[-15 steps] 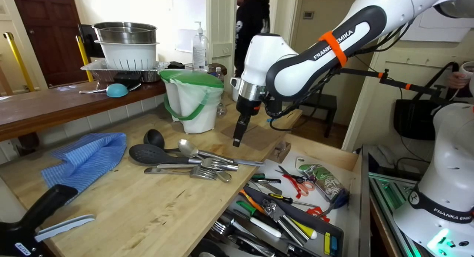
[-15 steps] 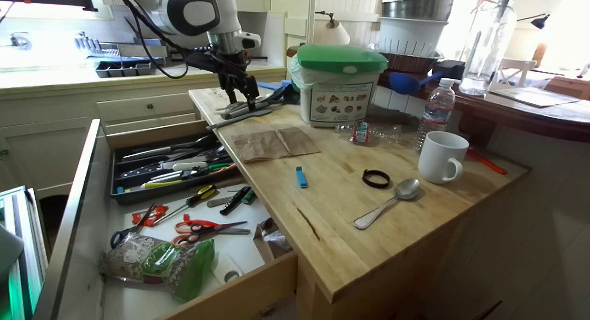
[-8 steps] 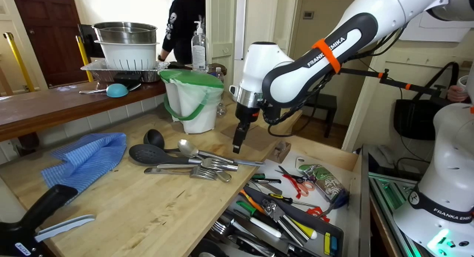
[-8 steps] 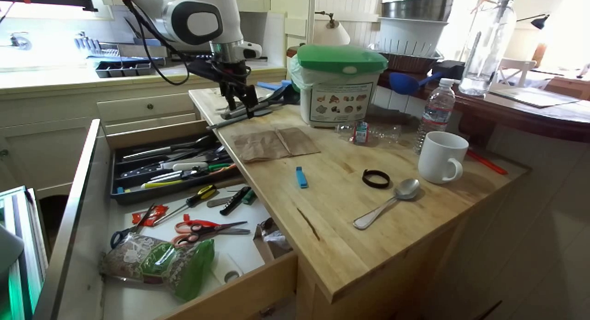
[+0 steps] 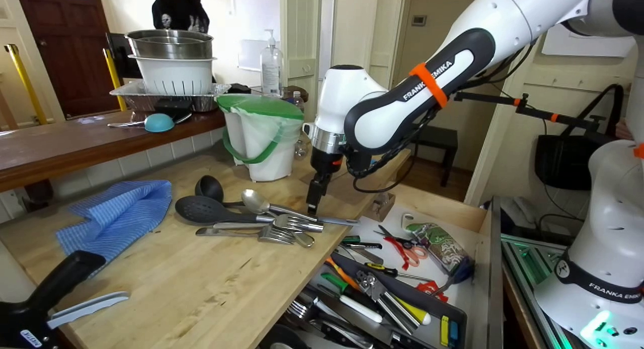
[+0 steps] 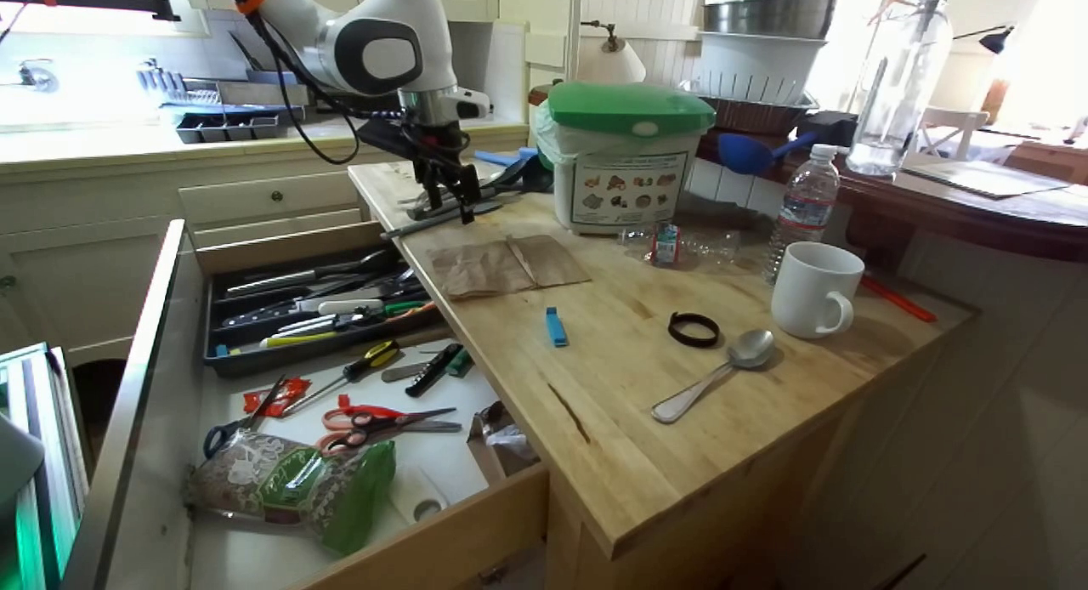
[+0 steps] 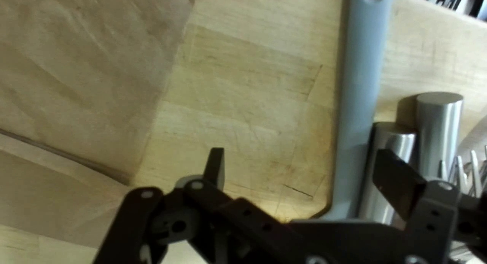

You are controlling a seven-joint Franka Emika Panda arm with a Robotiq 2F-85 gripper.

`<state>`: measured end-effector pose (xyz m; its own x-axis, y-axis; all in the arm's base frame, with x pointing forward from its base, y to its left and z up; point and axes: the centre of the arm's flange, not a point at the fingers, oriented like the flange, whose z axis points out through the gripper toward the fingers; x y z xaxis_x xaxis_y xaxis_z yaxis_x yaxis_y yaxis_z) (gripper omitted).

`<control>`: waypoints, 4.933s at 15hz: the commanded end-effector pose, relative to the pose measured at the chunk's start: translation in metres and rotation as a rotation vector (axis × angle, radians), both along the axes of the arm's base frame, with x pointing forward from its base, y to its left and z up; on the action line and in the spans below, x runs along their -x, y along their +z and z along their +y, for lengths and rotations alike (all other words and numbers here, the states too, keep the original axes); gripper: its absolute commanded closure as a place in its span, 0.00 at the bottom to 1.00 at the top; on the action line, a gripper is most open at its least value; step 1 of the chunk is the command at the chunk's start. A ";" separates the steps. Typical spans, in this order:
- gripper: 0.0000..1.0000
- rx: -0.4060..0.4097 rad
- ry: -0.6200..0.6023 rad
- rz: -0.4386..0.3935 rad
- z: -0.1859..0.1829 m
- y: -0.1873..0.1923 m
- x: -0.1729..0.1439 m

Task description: Move the black and grey ladle in the drawer to the left, pick up the plastic grey spatula from the table and put it in the drawer

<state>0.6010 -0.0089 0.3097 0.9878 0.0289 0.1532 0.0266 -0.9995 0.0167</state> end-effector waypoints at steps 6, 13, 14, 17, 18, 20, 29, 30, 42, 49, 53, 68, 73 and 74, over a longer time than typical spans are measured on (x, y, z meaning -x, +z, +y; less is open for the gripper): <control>0.00 0.074 -0.003 0.075 0.033 0.000 -0.023; 0.00 0.071 -0.076 0.099 0.015 0.019 -0.016; 0.00 0.062 -0.101 0.085 0.003 0.023 -0.014; 0.00 0.033 -0.153 0.081 -0.026 0.025 -0.012; 0.00 0.025 -0.146 0.077 -0.030 0.023 -0.012; 0.00 0.006 -0.126 0.049 -0.027 0.013 -0.014; 0.00 -0.143 0.049 -0.018 -0.004 -0.007 -0.013; 0.00 -0.148 0.048 -0.019 -0.007 -0.005 -0.012; 0.00 -0.106 0.060 -0.035 -0.020 -0.002 -0.016; 0.00 -0.077 0.059 -0.003 -0.023 -0.010 -0.016; 0.00 -0.018 0.049 0.017 -0.004 -0.017 -0.018; 0.04 0.051 -0.002 0.065 0.042 -0.024 -0.020; 0.44 0.028 -0.032 0.092 0.029 -0.028 -0.022; 0.53 0.029 -0.038 0.096 0.025 -0.026 -0.023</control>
